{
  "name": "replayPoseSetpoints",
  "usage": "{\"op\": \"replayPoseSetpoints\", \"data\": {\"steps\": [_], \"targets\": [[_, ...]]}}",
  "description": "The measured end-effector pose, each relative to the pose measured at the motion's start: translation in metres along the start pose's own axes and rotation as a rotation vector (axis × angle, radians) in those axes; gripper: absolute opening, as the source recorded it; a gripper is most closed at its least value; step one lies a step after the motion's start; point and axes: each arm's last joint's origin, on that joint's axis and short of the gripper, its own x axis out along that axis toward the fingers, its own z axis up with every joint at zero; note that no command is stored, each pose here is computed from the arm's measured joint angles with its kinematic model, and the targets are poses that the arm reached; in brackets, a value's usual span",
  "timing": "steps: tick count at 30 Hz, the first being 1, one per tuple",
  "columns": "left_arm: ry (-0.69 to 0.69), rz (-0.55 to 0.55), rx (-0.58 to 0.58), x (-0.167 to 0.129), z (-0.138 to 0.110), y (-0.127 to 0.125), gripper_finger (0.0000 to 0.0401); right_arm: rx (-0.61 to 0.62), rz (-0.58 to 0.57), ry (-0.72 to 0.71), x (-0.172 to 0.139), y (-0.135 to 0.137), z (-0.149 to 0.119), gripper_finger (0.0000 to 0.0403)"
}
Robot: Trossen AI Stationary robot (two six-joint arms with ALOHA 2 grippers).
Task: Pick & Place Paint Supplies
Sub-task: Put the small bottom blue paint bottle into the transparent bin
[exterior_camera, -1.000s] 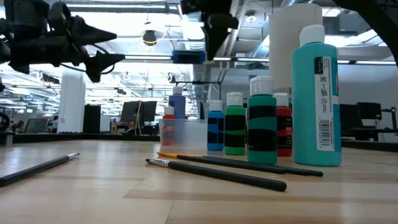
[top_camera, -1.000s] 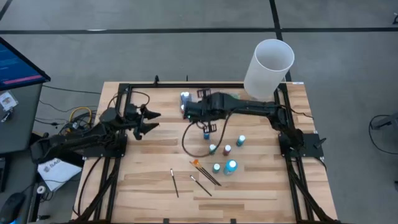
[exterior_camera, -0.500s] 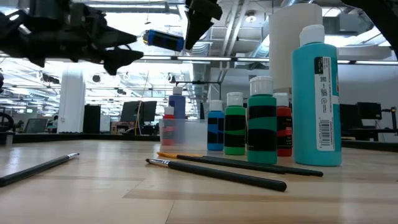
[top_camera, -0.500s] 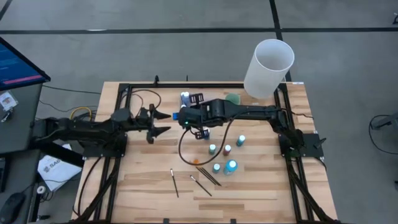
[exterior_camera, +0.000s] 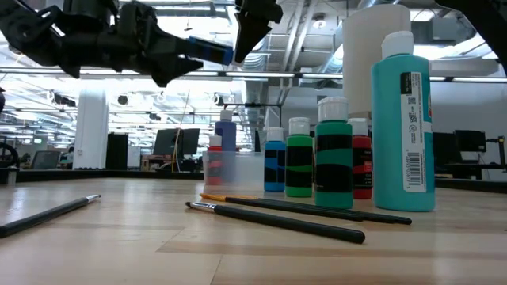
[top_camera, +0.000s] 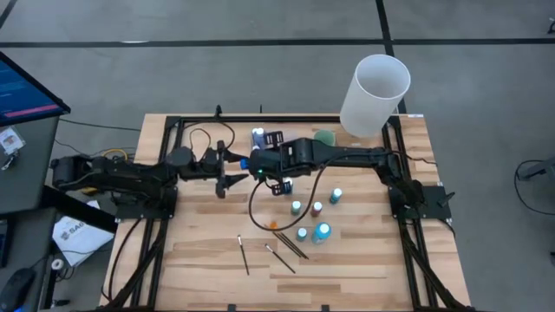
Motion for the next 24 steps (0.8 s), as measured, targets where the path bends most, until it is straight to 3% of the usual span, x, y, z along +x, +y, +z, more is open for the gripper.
{"op": "replayPoseSetpoints", "data": {"steps": [9,24], "targets": [[-0.030,0.011,0.021,-0.0005,0.0036,-0.0008,0.0260,0.003,0.025,-0.008,0.0006,-0.0005,-0.0002,0.0100],[-0.022,0.009,0.022,0.0004,0.0021,-0.0007,0.0191,0.004,0.072,-0.024,0.0041,0.0016,0.0015,0.0100]]}}
